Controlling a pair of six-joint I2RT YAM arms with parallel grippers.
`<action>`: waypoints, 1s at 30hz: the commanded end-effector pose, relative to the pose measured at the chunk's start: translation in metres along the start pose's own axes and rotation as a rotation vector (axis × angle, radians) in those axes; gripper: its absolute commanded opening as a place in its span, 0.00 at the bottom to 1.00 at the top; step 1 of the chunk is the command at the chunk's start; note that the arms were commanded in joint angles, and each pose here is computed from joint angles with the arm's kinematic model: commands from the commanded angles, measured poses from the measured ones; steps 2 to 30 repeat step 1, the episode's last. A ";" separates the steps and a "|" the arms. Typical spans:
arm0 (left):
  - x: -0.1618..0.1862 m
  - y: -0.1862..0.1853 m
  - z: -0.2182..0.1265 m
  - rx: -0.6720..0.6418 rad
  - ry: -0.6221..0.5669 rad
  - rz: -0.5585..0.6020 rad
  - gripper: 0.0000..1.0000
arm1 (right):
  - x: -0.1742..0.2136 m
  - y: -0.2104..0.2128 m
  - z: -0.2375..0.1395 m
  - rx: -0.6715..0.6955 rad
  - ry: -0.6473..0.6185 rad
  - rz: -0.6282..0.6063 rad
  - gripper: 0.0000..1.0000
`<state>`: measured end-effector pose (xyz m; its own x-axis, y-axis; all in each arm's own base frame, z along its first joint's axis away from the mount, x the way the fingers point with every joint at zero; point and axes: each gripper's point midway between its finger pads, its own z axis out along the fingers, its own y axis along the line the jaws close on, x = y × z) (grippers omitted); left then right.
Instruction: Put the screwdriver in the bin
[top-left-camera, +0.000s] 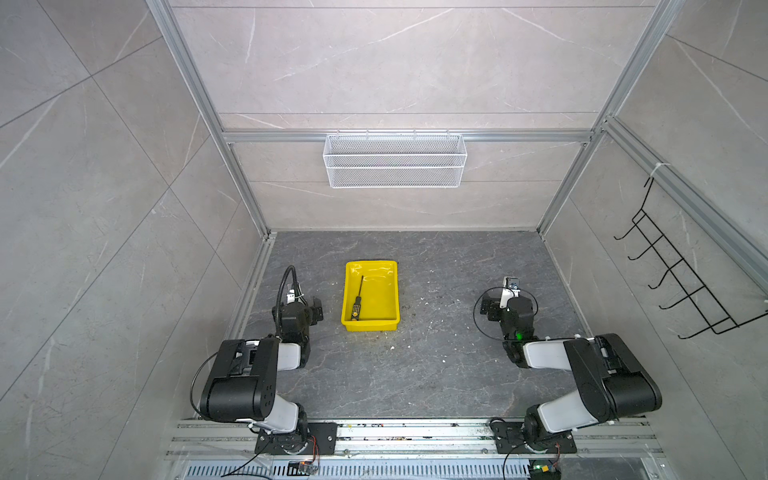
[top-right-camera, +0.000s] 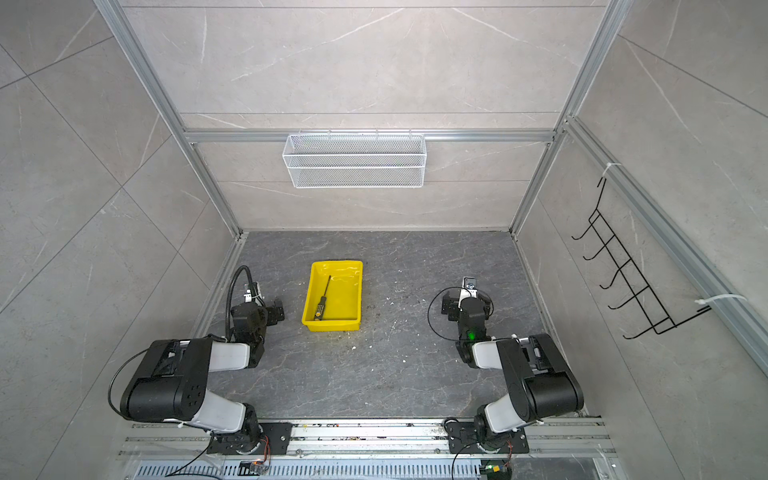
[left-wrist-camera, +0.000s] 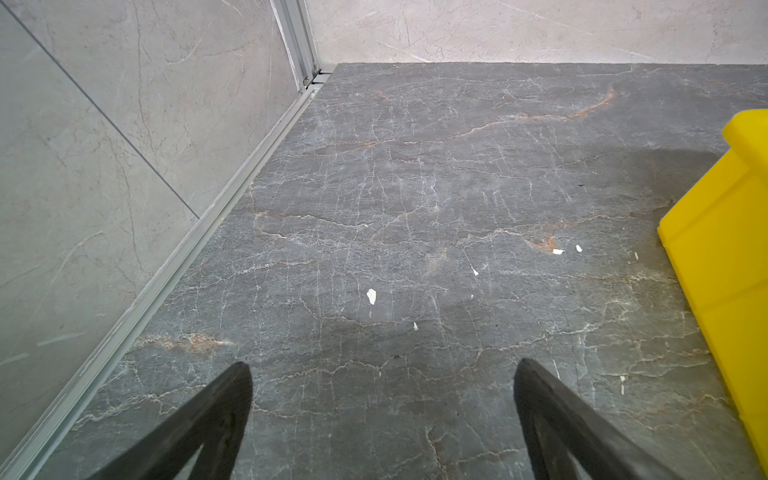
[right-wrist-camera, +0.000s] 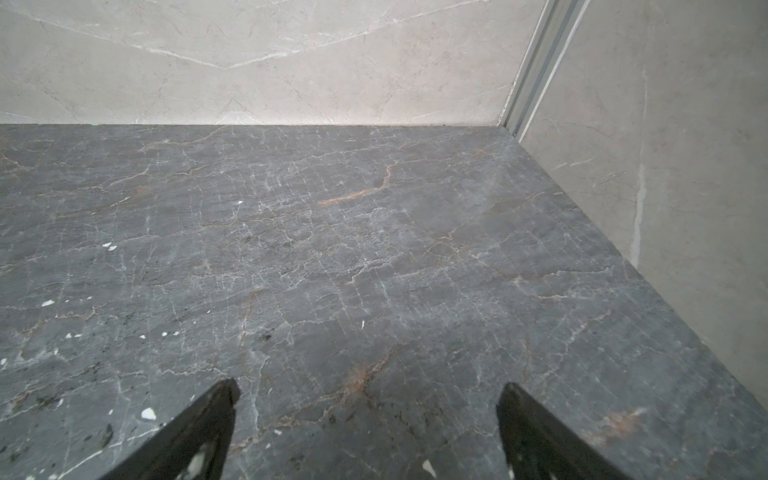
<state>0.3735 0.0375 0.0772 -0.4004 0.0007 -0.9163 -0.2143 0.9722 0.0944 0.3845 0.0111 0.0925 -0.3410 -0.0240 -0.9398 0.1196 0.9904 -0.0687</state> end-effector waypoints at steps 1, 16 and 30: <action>-0.014 0.000 0.001 0.007 -0.045 -0.030 1.00 | -0.002 0.000 0.000 -0.003 -0.013 0.000 1.00; -0.014 0.000 0.001 0.007 -0.045 -0.030 1.00 | -0.002 0.000 0.000 -0.003 -0.013 0.000 1.00; -0.014 0.000 0.001 0.007 -0.045 -0.030 1.00 | -0.002 0.000 0.000 -0.003 -0.013 0.000 1.00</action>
